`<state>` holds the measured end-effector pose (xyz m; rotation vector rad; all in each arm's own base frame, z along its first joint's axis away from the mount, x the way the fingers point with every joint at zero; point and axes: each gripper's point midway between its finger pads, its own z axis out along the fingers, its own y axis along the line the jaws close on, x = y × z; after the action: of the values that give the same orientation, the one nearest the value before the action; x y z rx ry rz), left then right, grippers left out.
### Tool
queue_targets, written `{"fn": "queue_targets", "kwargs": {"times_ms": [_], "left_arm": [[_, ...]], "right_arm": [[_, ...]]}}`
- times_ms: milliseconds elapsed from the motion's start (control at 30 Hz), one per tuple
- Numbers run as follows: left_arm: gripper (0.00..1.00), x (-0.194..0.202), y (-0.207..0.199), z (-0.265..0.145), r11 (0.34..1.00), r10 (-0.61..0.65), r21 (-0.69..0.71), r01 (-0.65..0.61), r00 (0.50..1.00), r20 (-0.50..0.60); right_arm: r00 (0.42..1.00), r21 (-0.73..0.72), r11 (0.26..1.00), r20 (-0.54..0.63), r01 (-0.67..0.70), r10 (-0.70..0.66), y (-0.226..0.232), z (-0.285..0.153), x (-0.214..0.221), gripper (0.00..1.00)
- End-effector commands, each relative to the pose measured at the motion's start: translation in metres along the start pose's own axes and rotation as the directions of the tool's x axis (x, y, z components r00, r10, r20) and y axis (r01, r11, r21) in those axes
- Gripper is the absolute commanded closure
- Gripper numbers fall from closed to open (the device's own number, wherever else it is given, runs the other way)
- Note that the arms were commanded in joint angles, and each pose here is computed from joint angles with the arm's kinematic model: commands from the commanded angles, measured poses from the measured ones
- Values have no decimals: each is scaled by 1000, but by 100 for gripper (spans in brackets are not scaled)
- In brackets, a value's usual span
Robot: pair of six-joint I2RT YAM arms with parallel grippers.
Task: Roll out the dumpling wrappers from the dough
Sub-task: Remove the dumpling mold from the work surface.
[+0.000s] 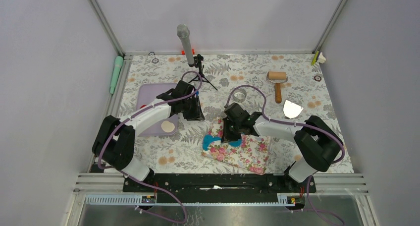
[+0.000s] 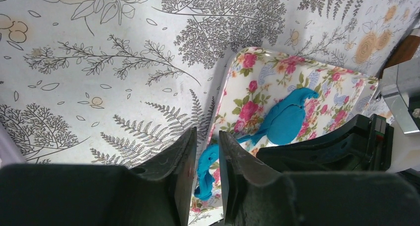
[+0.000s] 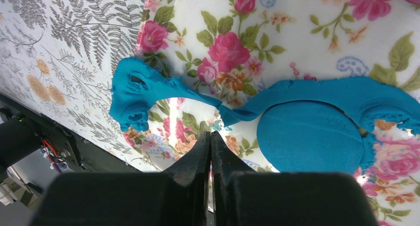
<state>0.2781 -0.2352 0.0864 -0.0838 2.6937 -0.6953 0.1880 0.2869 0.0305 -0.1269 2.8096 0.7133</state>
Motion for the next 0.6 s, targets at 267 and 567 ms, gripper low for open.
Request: {"fn": "queue_targets", "kwargs": {"times_ms": [267, 567], "left_arm": [[75, 0, 7, 2, 1000, -8, -15, 8, 1000, 12], [75, -5, 4, -4, 1000, -13, -7, 13, 999, 42]], "right_arm": [[1000, 24, 999, -19, 25, -25, -5, -1, 5, 94], [1000, 83, 996, -10, 15, -14, -20, 7, 6, 93]]}}
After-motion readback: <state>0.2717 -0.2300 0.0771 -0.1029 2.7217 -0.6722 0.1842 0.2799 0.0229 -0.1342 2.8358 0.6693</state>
